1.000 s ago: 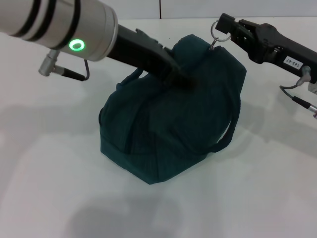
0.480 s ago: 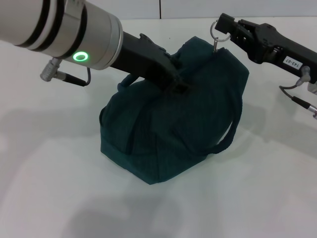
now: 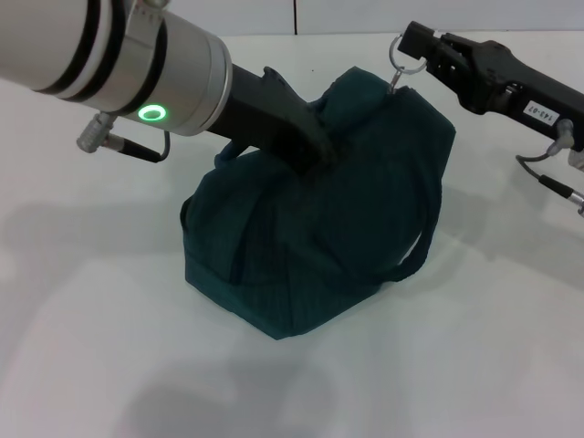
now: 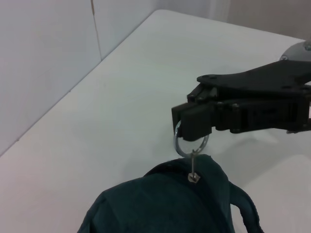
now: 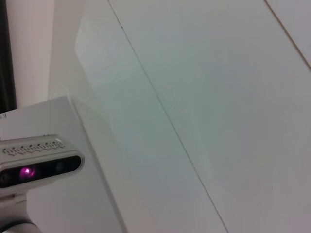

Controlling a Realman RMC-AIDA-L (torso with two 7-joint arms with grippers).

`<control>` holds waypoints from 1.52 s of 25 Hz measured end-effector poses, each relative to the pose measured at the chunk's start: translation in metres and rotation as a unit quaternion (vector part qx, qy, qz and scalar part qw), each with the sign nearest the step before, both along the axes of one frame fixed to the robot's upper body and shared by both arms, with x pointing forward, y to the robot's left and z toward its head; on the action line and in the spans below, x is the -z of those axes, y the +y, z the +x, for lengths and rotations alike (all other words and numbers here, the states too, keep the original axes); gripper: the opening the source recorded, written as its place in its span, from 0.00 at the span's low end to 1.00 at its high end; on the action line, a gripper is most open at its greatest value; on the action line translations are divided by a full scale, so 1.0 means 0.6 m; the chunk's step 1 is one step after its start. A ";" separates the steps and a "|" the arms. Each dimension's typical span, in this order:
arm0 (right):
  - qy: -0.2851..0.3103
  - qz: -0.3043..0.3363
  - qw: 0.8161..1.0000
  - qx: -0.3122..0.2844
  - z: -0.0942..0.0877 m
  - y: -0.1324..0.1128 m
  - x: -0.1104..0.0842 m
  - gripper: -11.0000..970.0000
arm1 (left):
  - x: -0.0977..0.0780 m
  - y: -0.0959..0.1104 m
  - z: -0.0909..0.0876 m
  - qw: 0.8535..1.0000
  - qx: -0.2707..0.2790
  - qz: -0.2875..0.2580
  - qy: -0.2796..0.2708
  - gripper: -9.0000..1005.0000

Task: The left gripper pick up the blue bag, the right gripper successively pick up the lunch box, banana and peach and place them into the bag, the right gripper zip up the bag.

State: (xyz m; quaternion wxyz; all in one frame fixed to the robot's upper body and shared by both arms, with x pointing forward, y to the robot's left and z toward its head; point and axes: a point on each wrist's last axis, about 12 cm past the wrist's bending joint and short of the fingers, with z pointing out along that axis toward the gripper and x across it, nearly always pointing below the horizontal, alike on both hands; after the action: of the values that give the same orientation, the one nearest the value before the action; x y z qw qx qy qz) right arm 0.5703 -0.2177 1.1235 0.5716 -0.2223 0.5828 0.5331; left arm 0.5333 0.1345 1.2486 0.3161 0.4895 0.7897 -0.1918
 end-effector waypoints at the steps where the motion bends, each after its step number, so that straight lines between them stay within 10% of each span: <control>1: 0.000 0.001 1.000 0.001 0.000 -0.001 0.000 0.13 | 0.000 0.000 0.000 1.000 0.000 0.000 0.000 0.20; 11: 0.009 0.007 0.999 0.038 -0.002 -0.027 0.008 0.14 | -0.006 0.001 -0.003 1.000 0.006 -0.002 -0.011 0.05; 28: 0.121 -0.030 0.980 0.158 0.008 -0.073 0.073 0.15 | -0.027 0.009 -0.019 0.999 0.003 -0.015 -0.045 0.05; 38: 0.082 -0.006 0.984 0.155 -0.009 -0.087 0.063 0.16 | -0.013 0.014 -0.009 0.998 -0.013 -0.029 -0.052 0.05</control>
State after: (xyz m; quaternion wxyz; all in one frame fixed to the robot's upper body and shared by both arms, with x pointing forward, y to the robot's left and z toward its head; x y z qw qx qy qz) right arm 0.5651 -0.2697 1.0859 0.5964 -0.0880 0.6582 0.4510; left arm 0.5281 0.1428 1.2566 0.3734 0.4789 0.7728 -0.1846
